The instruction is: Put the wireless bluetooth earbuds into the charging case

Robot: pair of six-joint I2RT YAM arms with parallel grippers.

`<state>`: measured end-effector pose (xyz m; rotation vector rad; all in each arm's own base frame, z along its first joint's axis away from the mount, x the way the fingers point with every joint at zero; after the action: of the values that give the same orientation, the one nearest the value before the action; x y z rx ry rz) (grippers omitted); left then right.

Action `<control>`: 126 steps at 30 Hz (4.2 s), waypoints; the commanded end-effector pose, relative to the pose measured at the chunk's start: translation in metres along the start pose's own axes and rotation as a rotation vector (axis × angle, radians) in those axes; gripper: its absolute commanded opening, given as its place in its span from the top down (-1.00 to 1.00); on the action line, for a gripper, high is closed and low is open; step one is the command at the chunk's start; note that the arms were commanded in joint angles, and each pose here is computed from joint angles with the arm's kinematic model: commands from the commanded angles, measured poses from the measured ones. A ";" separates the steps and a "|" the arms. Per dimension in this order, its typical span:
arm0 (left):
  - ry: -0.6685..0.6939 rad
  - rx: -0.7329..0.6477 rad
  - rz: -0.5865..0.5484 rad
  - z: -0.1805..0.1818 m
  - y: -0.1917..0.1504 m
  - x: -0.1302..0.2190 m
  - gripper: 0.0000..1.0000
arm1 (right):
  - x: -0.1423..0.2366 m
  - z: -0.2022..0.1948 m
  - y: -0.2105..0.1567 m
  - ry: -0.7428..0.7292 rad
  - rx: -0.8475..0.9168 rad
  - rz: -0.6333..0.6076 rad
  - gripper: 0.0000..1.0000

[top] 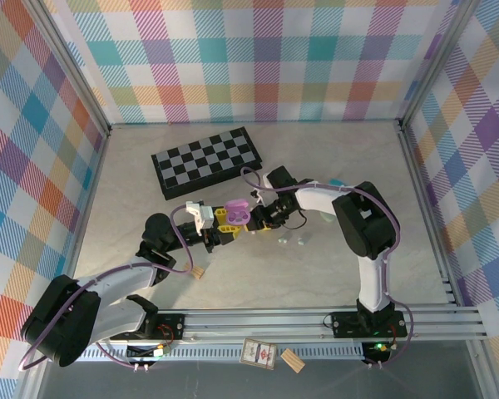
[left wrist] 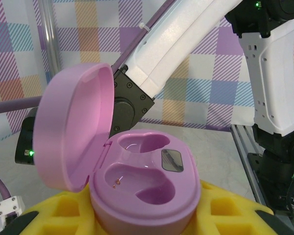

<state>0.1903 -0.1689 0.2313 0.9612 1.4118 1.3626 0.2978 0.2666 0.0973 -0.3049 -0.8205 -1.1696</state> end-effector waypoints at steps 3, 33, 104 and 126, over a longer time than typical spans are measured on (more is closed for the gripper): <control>-0.021 -0.053 -0.031 0.000 0.012 0.001 0.41 | -0.013 -0.009 -0.006 -0.032 -0.042 0.059 0.04; -0.008 -0.057 -0.019 -0.001 0.012 0.002 0.41 | 0.011 -0.006 -0.009 -0.280 -0.229 -0.104 0.50; 0.239 -0.129 0.164 0.036 -0.047 -0.060 0.43 | 0.108 0.150 -0.018 -0.206 -0.159 -0.580 0.56; 0.246 -0.135 0.143 0.035 -0.039 -0.058 0.44 | 0.099 0.141 -0.018 -0.248 -0.158 -0.567 0.32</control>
<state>0.2422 -0.2133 0.1756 0.9466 1.4517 1.7628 0.2375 0.2752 0.2576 -0.3679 -1.0445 -1.7622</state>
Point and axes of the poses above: each hand's point on the last joint's axis, 136 mm out from that joint toward the fingers, its own x axis back along the fingers, its own z axis along the line the jaws close on, y = z × x, the point moved 9 cm from there along x, back along the fingers, and after that the axes turned 1 degree about -x, right-handed, at the moved point
